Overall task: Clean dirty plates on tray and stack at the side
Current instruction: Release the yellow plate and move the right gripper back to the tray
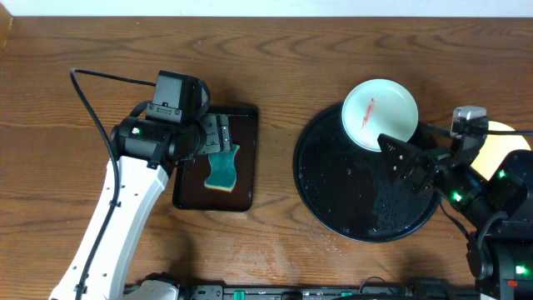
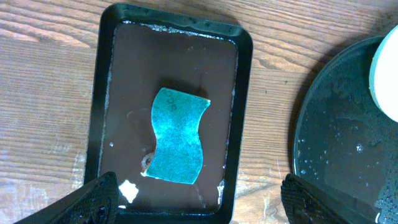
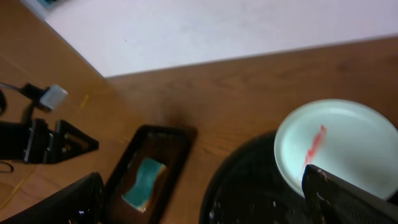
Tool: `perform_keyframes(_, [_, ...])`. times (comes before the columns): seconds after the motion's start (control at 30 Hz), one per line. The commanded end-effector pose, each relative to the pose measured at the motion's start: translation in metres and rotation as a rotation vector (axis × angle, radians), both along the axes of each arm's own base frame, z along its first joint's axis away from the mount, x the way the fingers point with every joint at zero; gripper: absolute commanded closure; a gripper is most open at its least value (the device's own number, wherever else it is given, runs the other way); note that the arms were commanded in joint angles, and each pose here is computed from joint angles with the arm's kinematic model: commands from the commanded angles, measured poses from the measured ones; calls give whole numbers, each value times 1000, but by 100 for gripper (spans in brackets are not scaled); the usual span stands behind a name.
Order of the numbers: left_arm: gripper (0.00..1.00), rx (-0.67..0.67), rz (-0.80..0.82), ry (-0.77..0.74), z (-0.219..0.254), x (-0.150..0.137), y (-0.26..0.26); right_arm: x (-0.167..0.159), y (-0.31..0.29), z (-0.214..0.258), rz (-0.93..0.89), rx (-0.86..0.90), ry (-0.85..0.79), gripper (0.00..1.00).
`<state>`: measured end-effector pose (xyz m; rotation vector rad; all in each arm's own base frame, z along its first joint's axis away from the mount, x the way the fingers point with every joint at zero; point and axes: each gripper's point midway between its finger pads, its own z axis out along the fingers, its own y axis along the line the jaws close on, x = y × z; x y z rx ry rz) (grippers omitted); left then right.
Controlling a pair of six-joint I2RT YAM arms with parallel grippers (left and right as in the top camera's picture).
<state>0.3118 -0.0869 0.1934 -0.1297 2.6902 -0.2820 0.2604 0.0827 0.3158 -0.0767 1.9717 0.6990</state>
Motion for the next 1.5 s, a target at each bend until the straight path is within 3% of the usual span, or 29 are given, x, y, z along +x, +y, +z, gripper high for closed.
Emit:
perform_keyframes(0.0, [16, -3, -9, -24, 9, 3, -1, -1, -12, -7, -61, -77, -19, 1])
perform_keyframes(0.3, [16, -3, -9, -24, 9, 3, -1, -5, -49, -62, -322, -186, -169, 1])
perform_keyframes(0.7, [16, -3, -9, -24, 9, 3, -1, -27, -42, -96, -298, -160, -314, 1])
perform_keyframes(0.97, [16, -3, -9, -24, 9, 3, -1, -28, -35, -87, -261, -132, -348, 1])
perform_keyframes(1.13, [16, -3, -9, -24, 9, 3, -1, -34, -14, -67, -145, -88, -432, 1])
perform_keyframes(1.33, [16, -3, -9, -24, 9, 3, -1, -46, 11, -70, 14, -46, -421, 1])
perform_keyframes(1.47, [16, -3, -9, -24, 9, 3, -1, -44, 8, -66, -7, -49, -437, 1])
